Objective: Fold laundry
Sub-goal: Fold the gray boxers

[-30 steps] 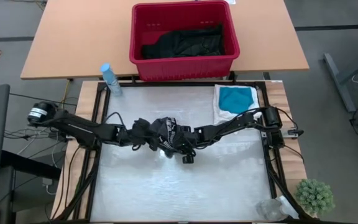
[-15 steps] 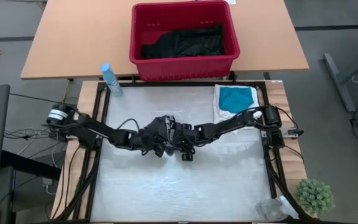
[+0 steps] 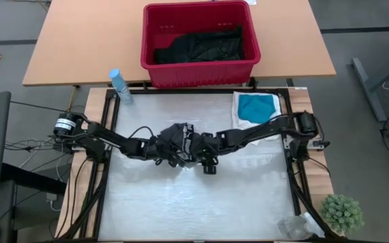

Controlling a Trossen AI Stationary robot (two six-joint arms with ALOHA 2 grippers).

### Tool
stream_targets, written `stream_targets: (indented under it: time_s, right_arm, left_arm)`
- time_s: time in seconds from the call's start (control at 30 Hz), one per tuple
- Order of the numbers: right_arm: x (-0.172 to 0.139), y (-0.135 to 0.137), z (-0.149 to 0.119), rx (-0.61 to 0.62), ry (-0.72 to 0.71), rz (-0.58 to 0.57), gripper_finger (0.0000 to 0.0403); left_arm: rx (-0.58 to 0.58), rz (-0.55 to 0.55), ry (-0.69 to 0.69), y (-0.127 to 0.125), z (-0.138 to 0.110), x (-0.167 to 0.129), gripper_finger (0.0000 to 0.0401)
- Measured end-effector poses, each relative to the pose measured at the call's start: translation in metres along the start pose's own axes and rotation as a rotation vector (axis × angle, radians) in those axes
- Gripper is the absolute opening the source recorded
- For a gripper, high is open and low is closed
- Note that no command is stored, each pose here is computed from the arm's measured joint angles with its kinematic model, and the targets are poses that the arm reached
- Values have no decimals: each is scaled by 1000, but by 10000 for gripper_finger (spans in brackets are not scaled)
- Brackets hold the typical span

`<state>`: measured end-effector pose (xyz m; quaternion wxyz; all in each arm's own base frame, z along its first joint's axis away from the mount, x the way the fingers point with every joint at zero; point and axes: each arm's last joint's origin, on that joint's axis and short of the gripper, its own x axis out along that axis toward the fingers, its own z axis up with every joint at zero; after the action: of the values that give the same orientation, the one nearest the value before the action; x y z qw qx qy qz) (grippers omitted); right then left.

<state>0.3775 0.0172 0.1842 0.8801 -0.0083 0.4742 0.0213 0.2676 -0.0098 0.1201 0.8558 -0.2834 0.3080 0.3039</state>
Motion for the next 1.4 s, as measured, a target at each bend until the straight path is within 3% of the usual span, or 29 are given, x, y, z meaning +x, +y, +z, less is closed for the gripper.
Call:
stream_targets:
  time_s: [0.23,0.4,0.5,0.73,1.1,1.4]
  right_arm:
    - [-46,-10,16,-131,-151,-34,222]
    - [-62,-58,20,-204,-200,-162,222]
    - [-66,-88,20,-176,-212,-151,222]
    - [-53,-129,18,-231,-233,-112,222]
    - [-10,-157,36,-220,-171,-45,219]
    - [-14,-176,29,-242,-95,14,219]
  left_arm:
    - [30,2,-1,1,1,0,0]
    - [168,-37,36,0,0,0,0]
    - [227,-54,54,-1,-1,0,0]
    - [244,-9,110,10,1,3,0]
    - [253,-8,132,16,6,6,0]
    - [262,-13,136,16,6,6,0]
